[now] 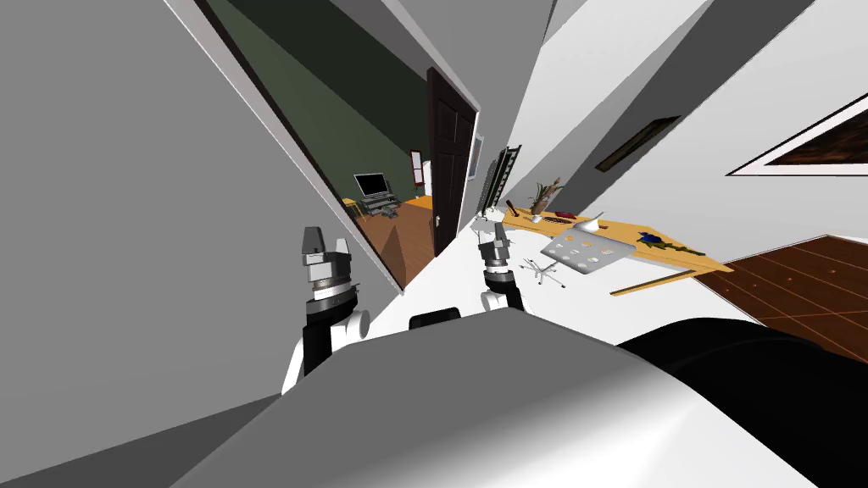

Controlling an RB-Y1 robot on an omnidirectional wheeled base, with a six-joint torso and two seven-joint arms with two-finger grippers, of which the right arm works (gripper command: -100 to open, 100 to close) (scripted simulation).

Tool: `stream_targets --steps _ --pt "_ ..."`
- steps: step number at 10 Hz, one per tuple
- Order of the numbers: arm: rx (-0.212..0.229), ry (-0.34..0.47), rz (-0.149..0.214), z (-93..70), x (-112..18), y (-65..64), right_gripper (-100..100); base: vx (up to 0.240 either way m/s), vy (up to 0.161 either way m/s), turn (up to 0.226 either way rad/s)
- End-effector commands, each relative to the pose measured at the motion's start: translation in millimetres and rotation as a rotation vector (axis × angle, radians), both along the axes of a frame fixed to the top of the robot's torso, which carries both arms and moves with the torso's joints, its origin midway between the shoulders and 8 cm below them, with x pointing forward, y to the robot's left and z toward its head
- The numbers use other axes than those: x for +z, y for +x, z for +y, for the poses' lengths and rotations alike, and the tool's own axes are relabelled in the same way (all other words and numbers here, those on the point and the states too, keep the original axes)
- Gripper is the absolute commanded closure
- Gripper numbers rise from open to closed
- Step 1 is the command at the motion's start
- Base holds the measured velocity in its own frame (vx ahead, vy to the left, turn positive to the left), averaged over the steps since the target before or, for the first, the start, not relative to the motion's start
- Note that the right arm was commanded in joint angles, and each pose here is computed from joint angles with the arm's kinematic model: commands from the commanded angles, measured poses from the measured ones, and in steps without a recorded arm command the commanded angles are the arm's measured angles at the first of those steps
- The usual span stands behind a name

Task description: Push the door open

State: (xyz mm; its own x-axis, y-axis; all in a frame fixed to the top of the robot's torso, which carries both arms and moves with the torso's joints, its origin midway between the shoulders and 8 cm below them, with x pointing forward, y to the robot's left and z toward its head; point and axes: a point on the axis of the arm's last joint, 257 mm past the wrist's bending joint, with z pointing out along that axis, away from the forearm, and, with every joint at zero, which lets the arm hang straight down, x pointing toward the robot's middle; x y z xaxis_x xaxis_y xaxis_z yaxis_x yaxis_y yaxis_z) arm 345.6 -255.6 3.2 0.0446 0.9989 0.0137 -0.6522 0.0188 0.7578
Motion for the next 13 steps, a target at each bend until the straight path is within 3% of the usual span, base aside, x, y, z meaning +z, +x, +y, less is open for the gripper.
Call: stream_targets --steps 1,13 --pt "0.015 -0.006 0.013 3.6 -9.1 5.7 -100 0.073 -0.025 0.019" --pt "0.12 -0.046 0.115 30.7 -80.7 44.7 -100 0.128 -0.043 0.023"
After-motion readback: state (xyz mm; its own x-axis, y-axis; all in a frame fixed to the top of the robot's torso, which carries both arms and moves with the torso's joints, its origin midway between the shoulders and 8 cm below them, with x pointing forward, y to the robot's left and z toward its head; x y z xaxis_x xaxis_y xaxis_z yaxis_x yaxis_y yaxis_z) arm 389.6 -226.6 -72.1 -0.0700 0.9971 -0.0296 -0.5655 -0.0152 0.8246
